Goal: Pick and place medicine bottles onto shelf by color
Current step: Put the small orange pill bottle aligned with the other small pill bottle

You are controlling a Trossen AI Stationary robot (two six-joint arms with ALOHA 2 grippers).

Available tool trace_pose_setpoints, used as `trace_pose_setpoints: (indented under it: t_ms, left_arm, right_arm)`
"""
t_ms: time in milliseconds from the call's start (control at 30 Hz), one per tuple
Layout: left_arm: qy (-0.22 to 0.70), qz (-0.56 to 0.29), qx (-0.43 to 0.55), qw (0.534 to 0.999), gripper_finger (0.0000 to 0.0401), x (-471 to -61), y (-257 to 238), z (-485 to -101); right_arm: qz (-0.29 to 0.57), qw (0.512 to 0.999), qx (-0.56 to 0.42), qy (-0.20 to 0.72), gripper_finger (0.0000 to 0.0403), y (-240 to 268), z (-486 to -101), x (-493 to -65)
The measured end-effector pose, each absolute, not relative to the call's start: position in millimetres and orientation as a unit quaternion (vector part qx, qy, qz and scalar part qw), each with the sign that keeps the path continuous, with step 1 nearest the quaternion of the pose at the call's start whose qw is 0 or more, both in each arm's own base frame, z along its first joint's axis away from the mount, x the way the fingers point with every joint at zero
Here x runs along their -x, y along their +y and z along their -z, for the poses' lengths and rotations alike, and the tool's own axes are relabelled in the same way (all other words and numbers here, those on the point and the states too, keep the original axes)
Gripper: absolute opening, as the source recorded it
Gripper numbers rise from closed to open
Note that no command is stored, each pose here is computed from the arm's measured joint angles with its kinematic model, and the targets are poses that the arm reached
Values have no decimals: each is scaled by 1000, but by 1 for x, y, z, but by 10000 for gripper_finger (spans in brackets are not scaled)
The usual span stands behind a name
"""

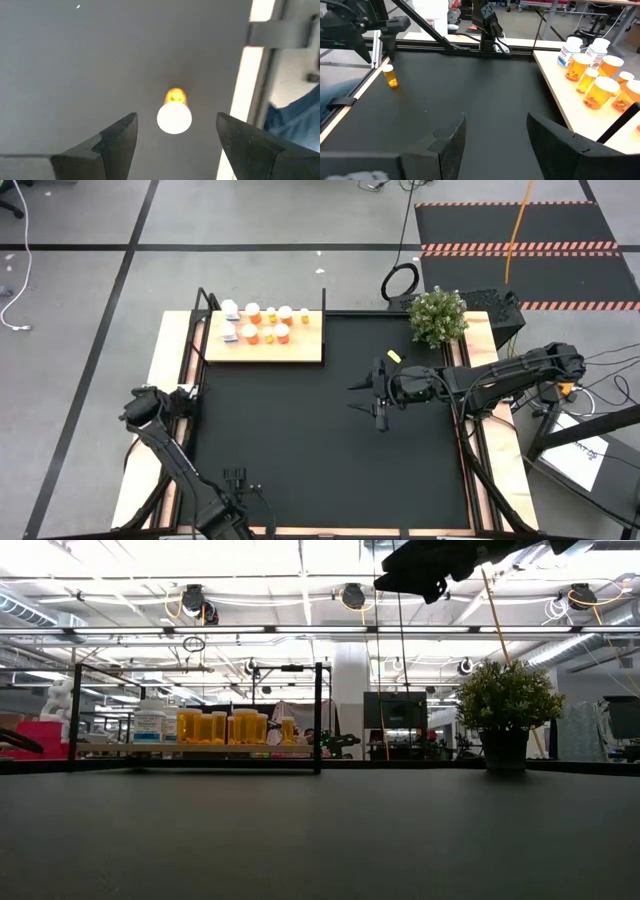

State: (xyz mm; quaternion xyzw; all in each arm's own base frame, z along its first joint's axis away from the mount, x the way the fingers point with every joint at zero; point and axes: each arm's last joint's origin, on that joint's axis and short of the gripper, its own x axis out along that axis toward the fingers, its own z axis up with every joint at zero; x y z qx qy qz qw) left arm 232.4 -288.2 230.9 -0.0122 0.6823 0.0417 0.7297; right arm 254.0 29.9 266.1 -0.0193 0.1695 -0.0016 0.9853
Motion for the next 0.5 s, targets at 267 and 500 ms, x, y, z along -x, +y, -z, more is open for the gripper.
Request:
trace_pose_setpoints:
  t_ms: [267,500]
  left_arm:
    - [700,-48,-7,713,271,-231,-288,-223]
    - [701,-53,-7,711,271,-229,-286,-210]
  right_arm:
    - [2,985,24,169,203,29,-266,-254]
    - [1,985,25,169,203,30,-266,-254]
